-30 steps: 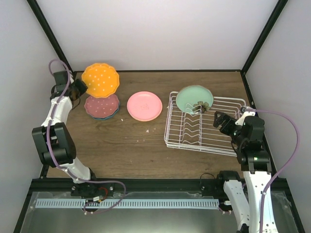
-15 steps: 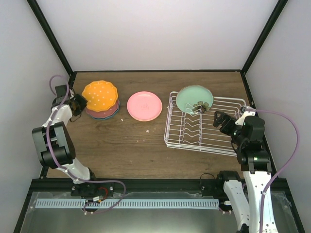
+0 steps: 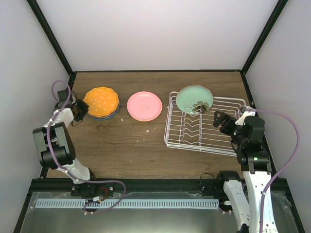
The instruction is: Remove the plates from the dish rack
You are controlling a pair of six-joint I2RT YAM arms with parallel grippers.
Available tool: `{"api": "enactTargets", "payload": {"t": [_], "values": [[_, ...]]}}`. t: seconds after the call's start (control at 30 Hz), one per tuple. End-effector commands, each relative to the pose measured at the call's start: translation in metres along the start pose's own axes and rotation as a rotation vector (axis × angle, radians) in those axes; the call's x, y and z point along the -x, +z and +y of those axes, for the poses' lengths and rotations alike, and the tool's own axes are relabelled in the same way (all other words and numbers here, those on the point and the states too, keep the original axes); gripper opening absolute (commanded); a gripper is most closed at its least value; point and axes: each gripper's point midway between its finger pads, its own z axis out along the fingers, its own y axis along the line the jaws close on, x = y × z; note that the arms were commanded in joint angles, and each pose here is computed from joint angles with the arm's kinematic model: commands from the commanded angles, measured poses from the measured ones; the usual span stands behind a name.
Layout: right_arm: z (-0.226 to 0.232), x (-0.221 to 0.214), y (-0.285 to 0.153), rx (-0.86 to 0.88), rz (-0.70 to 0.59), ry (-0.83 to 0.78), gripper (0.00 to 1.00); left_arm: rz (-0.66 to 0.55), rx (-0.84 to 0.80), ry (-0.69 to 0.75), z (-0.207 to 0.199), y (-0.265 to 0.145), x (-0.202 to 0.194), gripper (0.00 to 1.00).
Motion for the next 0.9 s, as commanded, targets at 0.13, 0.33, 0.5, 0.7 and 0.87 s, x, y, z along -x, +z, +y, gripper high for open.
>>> {"api": "enactTargets", "payload": {"t": [0.13, 0.33, 0.5, 0.7, 0.87], "values": [[0.005, 0.005, -0.003, 0.017, -0.02, -0.003, 1.0, -0.091, -0.133, 0.017, -0.039, -0.009, 0.034, 0.04], [0.004, 0.005, -0.005, 0.013, -0.023, 0.005, 1.0, -0.087, -0.102, 0.012, -0.032, -0.004, 0.033, 0.04], [0.005, 0.004, -0.004, 0.016, -0.018, 0.009, 1.0, -0.074, -0.097, 0.003, -0.03, 0.003, 0.031, 0.04], [0.004, 0.003, -0.006, 0.01, -0.018, 0.012, 1.0, -0.056, -0.068, 0.015, -0.025, 0.006, 0.029, 0.04], [0.003, 0.002, -0.006, 0.008, -0.02, 0.01, 1.0, -0.063, -0.021, 0.02, -0.015, 0.006, 0.028, 0.12]]}}
